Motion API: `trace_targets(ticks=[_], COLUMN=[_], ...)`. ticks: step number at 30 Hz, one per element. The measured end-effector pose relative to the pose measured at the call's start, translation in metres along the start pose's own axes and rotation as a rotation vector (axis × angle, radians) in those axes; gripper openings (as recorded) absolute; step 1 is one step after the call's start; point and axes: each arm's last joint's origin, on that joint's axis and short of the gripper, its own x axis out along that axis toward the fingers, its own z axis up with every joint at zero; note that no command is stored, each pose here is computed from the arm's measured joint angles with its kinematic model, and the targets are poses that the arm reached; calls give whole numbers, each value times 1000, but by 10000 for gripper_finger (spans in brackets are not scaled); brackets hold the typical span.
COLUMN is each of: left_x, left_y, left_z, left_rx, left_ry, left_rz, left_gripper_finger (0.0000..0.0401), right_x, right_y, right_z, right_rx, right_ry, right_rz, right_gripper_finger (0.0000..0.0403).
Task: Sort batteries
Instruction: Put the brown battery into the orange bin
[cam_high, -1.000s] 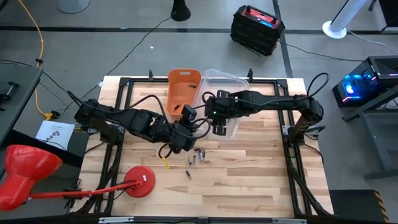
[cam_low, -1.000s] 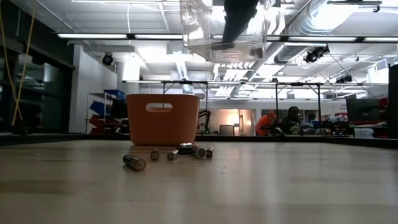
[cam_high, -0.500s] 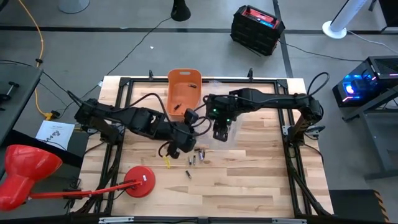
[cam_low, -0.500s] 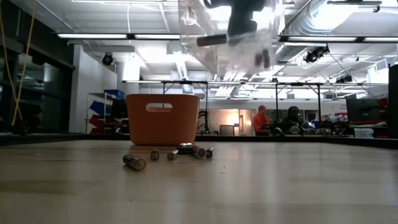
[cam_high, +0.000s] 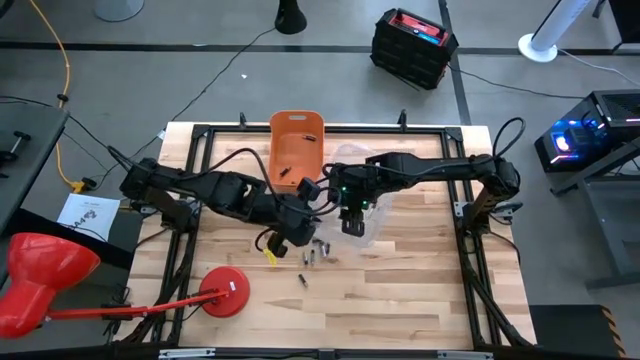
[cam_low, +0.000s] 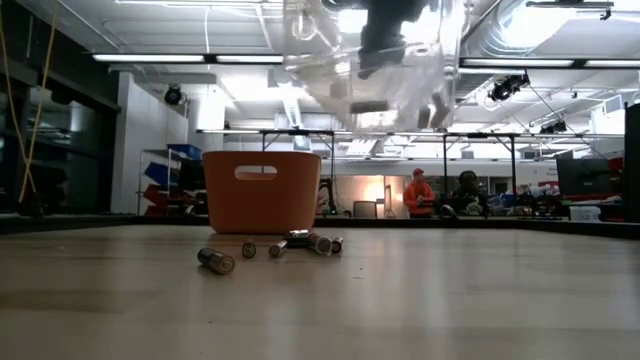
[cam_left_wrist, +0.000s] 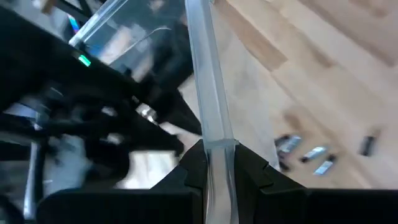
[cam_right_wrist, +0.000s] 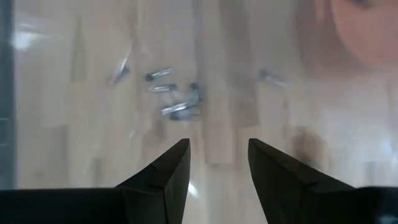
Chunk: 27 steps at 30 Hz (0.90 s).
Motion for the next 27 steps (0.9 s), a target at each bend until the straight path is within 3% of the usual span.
trace_targets(ticks=[5, 8, 18, 27], left_x=[-3, -4, -5, -5], left_y=[-6, -9, -5, -6], left_z=[9, 9, 7, 7], left_rx=[98, 110, 32, -38], left_ry=[14, 36, 101, 100], left_rz=[96, 112, 220, 226], left_gripper_finger=[28, 28, 28, 28], right_x=[10, 6, -17, -21], right_y=[-12, -17, -10, -14], right_z=[3, 5, 4, -1], right_rx=[-81, -86, -171, -134], right_ry=[4, -13, 15, 64], right_rz=[-193, -240, -476, -598], right_gripper_finger=[158, 158, 158, 158])
